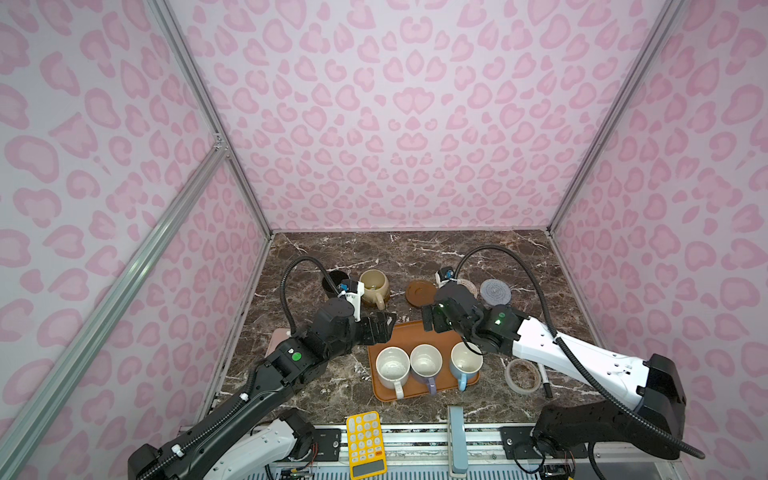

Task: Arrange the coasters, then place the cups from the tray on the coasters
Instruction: 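Open the right gripper and withdraw it while the left gripper moves over the tray, then lower the left gripper onto the white speckled mug and close it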

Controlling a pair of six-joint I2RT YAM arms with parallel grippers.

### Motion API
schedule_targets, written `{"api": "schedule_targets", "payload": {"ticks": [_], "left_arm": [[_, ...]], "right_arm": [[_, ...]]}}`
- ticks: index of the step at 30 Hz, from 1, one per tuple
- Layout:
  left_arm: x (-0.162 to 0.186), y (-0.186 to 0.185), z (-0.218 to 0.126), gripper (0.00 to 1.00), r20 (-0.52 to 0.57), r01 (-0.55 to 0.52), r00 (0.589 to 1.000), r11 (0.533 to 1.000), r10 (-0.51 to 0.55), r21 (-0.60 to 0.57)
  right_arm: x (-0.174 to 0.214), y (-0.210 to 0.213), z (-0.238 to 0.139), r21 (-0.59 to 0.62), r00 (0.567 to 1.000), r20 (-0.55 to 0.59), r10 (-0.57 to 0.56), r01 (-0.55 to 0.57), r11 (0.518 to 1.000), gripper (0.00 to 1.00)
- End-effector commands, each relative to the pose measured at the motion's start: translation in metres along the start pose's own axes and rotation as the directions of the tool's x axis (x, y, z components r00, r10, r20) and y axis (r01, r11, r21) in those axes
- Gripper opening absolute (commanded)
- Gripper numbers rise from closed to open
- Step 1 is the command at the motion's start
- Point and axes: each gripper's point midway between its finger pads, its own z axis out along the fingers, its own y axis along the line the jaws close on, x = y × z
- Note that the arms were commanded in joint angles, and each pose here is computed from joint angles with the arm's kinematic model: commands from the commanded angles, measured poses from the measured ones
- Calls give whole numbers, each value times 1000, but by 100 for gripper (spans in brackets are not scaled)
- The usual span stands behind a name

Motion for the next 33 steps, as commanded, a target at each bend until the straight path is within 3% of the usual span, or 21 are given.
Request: {"api": "schedule_targets", "payload": {"ticks": [1, 4, 12, 20, 33], "left_arm": [[17, 19, 0, 100, -41, -18, 999, 993, 13, -118], [38, 23, -1, 100, -109, -62, 993, 982, 42, -180], [96, 19, -7, 98, -218, -140, 971, 969, 94, -205], [120, 11, -17, 98, -237, -160, 965, 966, 110, -203], [169, 9, 8, 99, -341, -230, 930, 941, 137, -249]], "right_arm": [[15, -5, -5, -23, 999, -29, -15, 14, 1000, 99], [26, -17, -9, -20, 999, -44, 4, -5, 1000, 99], [43, -36, -15, -58, 997, -79, 27, -32, 998, 99], [49, -54, -17, -40, 993, -113, 38, -43, 998, 99], [52, -57, -12, -74, 990, -122, 70, -79, 994, 99]]}}
